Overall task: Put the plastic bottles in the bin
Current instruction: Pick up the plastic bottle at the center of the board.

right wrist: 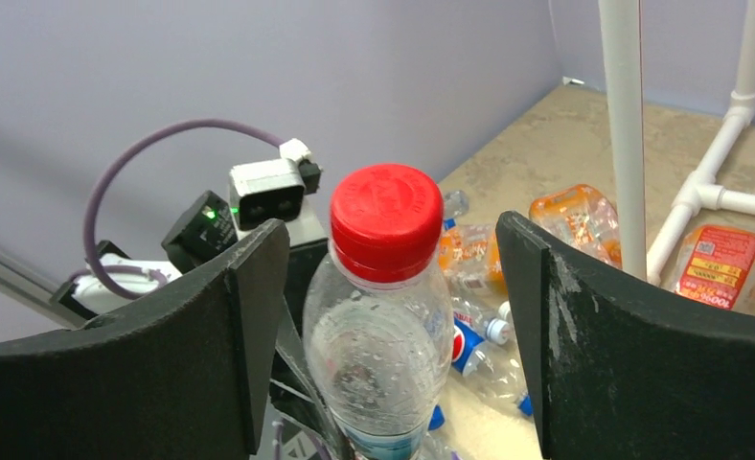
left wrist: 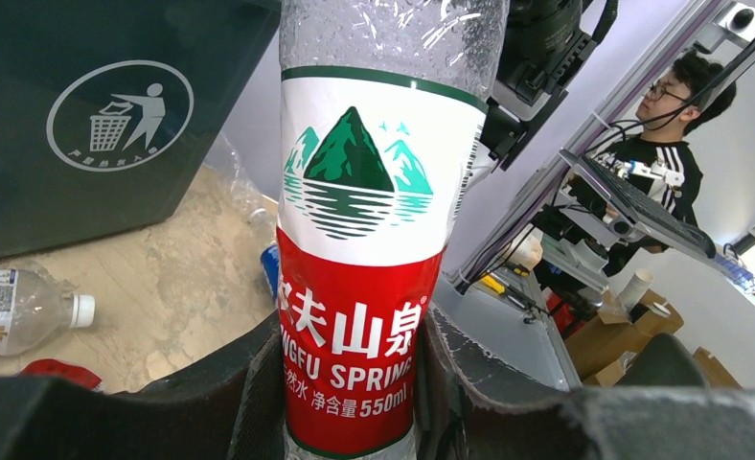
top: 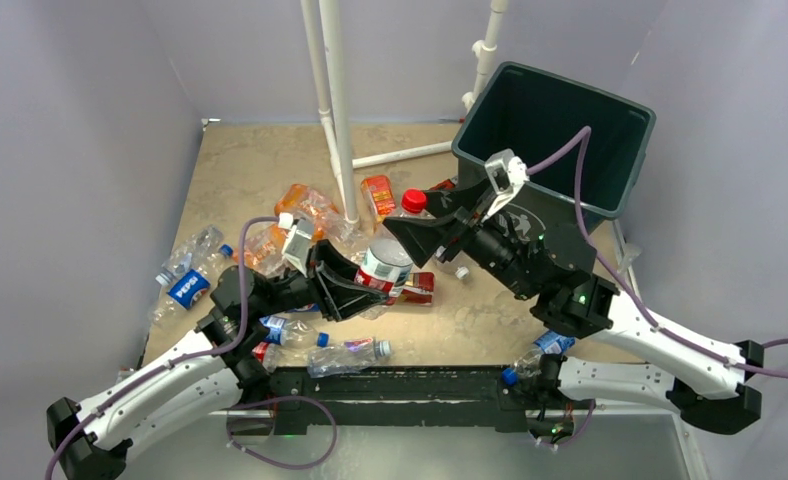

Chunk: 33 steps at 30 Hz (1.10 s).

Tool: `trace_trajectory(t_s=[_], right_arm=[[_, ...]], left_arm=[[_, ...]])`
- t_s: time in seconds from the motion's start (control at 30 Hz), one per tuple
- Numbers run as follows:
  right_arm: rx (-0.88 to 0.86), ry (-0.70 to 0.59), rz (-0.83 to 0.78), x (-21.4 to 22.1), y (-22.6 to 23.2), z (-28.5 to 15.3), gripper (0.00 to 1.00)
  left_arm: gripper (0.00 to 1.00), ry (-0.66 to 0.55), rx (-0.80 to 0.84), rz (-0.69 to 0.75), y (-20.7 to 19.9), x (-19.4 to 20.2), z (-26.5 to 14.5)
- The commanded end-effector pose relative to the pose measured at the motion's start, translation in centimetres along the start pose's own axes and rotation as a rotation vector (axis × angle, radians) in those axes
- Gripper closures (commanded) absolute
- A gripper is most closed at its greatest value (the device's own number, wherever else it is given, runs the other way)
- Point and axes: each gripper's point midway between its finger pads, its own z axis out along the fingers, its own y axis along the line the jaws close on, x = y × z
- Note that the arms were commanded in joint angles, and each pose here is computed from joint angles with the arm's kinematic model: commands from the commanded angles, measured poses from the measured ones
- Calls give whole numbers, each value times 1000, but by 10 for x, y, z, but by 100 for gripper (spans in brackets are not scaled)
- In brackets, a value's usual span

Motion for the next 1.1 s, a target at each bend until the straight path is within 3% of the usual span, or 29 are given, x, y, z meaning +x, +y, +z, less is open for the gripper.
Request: trace_trajectory(t_s=[0.0, 0.17, 0.33, 0.4, 0.43, 0.5, 0.53, 0.57, 0.63, 0.8, 1.07], right_arm=[[-33, -83, 22, -26, 8, -3, 23], [-60, -58, 49, -25, 15, 4, 39], [-75, -68, 73, -25, 16, 5, 66], [-84, -80, 78, -25, 17, 3, 72], [-91, -85, 77, -27, 18, 2, 74], [-114, -97, 71, -30, 22, -1, 80], [-123, -109, 63, -34, 23, -2, 87], [-125, -115, 46, -38, 24, -3, 99], [-110, -124, 23, -44, 23, -2, 100], [-123, -144, -36, -63, 31, 4, 100], [-107, -192, -78, -93, 36, 10, 100]], left_arm=[[78, -40, 31, 51, -14, -18, 0], [79, -42, 24, 52, -14, -17, -3], [80, -39, 19, 55, -14, -16, -5], [76, -37, 12, 57, -14, -16, -7], [69, -38, 4, 57, -13, -16, -8], [38, -46, -36, 52, -8, -17, -10], [27, -57, -80, 50, -1, -19, -12], [19, -76, -140, 47, 7, -23, -15], [10, -121, -266, 39, 25, -31, -24], [2, -271, -454, 19, 37, -58, -58], [1, -421, -627, 17, 30, -89, -114]])
